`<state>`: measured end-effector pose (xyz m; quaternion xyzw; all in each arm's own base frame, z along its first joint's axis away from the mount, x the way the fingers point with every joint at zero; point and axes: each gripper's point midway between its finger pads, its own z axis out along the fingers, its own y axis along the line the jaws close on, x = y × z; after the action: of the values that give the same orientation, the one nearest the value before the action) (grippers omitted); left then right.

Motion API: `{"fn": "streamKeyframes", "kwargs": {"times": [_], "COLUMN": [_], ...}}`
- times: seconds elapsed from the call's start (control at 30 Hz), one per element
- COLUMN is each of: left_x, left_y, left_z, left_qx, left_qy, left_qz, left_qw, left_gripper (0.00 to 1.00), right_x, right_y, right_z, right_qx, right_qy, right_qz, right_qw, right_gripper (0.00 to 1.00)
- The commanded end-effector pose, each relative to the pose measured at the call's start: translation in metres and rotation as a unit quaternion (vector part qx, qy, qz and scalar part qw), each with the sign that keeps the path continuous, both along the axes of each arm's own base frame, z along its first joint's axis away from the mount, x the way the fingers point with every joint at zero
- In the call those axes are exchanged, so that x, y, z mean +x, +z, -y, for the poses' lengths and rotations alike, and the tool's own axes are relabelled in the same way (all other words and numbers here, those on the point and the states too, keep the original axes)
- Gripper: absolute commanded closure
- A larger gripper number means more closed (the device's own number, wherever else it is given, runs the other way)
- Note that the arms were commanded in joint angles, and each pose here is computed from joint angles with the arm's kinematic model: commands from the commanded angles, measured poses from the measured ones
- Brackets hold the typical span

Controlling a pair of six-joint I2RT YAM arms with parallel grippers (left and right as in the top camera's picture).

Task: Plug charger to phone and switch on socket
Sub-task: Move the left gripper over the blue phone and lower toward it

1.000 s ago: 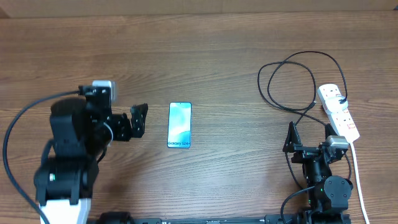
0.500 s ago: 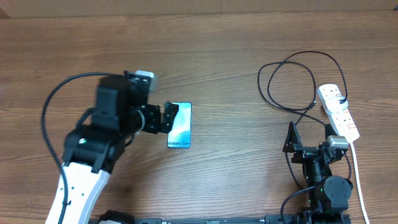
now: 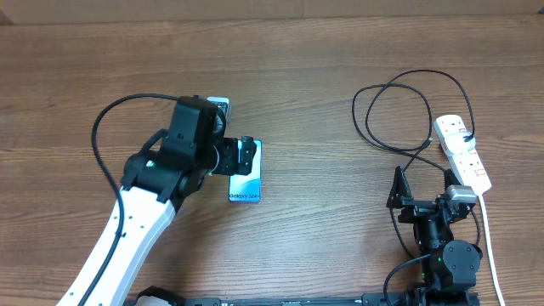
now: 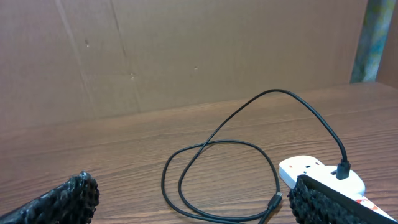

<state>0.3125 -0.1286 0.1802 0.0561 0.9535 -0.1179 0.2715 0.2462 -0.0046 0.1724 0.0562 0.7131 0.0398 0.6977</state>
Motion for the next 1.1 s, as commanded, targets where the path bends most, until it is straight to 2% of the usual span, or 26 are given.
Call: {"fn": "streamKeyframes", "kwargs": {"times": [0.0, 0.53, 0.73, 0.9, 1.07], "left_x": [0.007, 0.009, 0.012, 0.012, 0.012], "left_y": [-0.006, -0.09, -0.098, -0.097, -0.094], "left_z": [0.001, 0.006, -0.001, 0.011, 0.017], "left_qx": [0.007, 0.049, 0.09, 0.108, 0.132], "left_qy": [0.01, 0.004, 0.014, -0.002, 0.015], "left_qz": [-0.012, -0.133, -0.129, -0.11, -0.091], "left_qw": [1.0, 0.99, 0.987, 0.988, 0.987], "left_gripper": [0.0, 0.0, 0.0, 0.0, 0.0], "right_x": [0.0, 0.0, 0.0, 0.0, 0.0], "right_y": [-0.002, -0.002, -0.002, -0.002, -0.002], "right_z": [-0.001, -0.001, -0.001, -0.001, -0.001], "right_qx": [-0.007, -0.007, -0.007, -0.007, -0.007], "right_qy": [0.003, 0.003, 0.003, 0.003, 0.003], "right_qz": [0.0, 0.0, 0.0, 0.0, 0.0], "right_qw": [1.0, 1.0, 1.0, 1.0, 1.0], "right_gripper": [0.0, 0.0, 0.0, 0.0, 0.0]}}
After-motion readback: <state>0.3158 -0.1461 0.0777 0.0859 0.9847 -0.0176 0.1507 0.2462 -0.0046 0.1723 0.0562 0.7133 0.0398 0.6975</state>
